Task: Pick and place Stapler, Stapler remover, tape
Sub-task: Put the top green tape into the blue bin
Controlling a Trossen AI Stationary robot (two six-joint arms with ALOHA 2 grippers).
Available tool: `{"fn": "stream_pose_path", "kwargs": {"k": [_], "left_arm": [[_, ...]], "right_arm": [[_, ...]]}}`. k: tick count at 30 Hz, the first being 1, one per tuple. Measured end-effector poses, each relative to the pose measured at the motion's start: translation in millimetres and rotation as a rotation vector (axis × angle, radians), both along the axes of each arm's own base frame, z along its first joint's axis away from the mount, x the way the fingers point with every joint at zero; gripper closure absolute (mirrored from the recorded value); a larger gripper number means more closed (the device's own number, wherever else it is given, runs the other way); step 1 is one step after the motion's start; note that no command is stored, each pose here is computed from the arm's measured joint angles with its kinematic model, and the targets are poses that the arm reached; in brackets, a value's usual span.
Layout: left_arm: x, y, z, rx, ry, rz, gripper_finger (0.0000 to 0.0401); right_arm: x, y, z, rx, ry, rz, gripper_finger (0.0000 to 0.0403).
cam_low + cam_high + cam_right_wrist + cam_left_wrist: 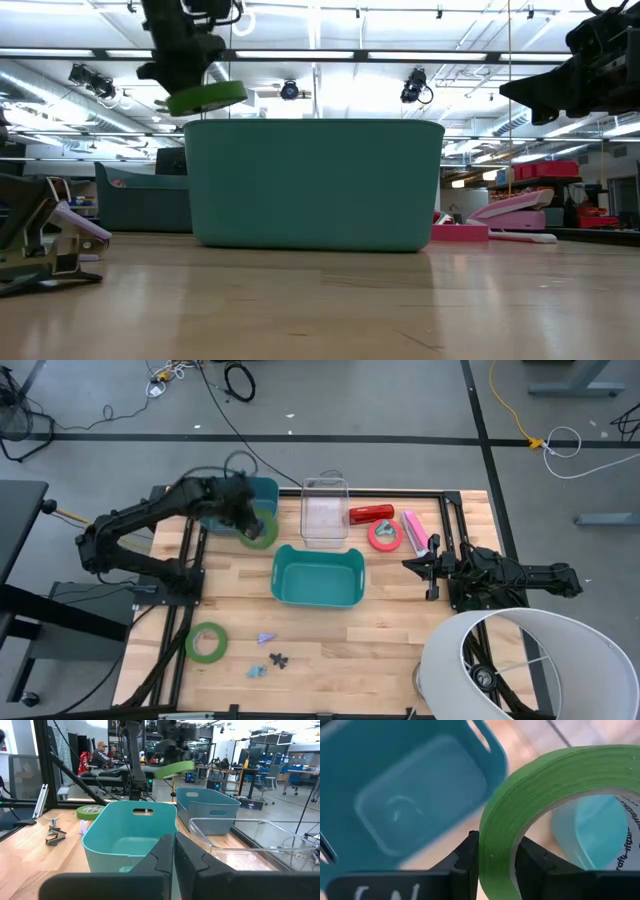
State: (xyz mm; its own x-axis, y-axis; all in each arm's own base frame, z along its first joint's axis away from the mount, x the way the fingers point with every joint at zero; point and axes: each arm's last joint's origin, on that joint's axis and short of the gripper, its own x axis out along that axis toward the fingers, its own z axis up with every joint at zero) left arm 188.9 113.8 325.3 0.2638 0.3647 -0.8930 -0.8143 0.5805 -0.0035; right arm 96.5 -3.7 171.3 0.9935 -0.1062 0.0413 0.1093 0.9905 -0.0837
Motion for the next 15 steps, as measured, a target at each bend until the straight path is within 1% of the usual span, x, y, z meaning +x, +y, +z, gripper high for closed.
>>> {"fn": "stream_pose_path", "kwargs": {"k": [4,9,15], "left_arm": [[-2.8,23.2,2.1,0.044,-0.063,0.024,0.0304],[-5.2,39.4,-2.7,0.003,-0.086,0.037,0.0303],[-5.7,53.4,-11.8,-0.023,-0.059,0.090,0.0303]], "right_arm": [[0.0,0.0,-0.1,0.000,0.000,0.000,0.0385],[0.0,0.0,0.0,0.000,0.000,0.000,0.0385],[0.0,0.0,0.0,0.000,0.000,0.000,0.0385]]}}
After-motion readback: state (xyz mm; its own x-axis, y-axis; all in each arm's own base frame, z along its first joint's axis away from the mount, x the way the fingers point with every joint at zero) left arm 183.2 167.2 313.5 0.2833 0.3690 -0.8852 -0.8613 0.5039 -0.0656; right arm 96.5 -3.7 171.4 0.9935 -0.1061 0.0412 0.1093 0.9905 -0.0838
